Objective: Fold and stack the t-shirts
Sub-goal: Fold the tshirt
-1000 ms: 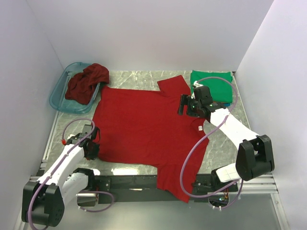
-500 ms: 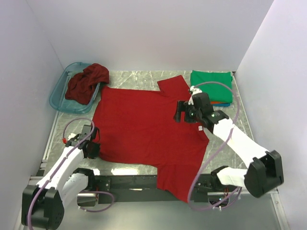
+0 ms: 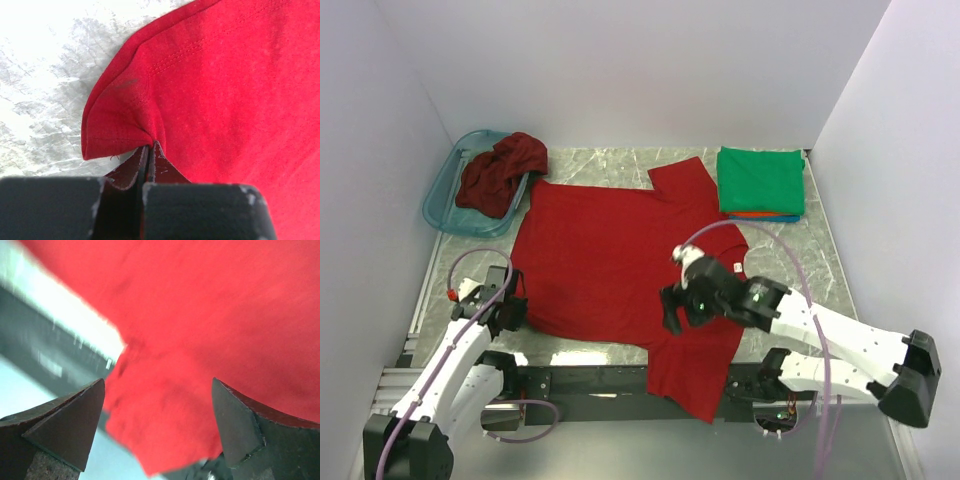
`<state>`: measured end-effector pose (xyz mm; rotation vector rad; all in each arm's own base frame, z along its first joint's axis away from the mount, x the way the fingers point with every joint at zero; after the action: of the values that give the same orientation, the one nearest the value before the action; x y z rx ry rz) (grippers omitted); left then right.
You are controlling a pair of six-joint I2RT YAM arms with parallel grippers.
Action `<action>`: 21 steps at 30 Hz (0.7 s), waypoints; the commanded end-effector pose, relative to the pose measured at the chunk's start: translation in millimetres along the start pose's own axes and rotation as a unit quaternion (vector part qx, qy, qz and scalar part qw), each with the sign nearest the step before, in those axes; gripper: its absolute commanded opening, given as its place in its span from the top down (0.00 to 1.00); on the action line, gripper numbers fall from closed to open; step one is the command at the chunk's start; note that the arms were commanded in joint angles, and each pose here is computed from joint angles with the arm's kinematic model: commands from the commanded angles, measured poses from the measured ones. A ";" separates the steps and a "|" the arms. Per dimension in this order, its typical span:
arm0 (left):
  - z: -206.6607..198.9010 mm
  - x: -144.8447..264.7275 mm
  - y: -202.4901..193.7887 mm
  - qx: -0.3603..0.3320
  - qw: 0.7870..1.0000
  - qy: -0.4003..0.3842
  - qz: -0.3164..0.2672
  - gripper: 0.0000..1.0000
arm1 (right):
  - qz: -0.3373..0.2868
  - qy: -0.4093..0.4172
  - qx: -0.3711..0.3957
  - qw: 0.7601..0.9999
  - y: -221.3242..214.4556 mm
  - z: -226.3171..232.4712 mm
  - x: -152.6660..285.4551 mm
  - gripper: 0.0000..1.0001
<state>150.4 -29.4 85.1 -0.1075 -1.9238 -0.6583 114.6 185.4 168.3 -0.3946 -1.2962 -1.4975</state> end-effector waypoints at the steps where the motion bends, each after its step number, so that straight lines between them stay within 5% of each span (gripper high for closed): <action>1: -5.3 1.7 2.9 -0.003 1.000 -0.017 -0.010 1.00 | 0.045 -0.025 0.006 0.999 -34.3 0.2 5.8 0.07; 13: -7.0 2.6 2.6 -0.007 0.999 -0.040 -0.014 1.00 | 0.173 -0.021 0.151 0.973 -140.1 29.2 -0.9 0.12; 21: -7.7 3.6 2.8 -0.006 0.999 -0.047 -0.015 1.00 | 0.186 -0.056 0.156 0.968 -155.9 21.1 -16.5 0.24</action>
<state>152.6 -29.9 88.7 -0.1121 -1.9793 -0.6847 -21.7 186.3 90.5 -0.4731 -1.4065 -0.9056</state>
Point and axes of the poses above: each gripper's point midway between its finger pads, its own x axis back along the fingers, its own z axis along the line the jaws close on, y = z × x, the point moved 6 cm from there along x, back along the fingers, and after that the axes turned 8 degrees about -x, right-handed, at the moved point
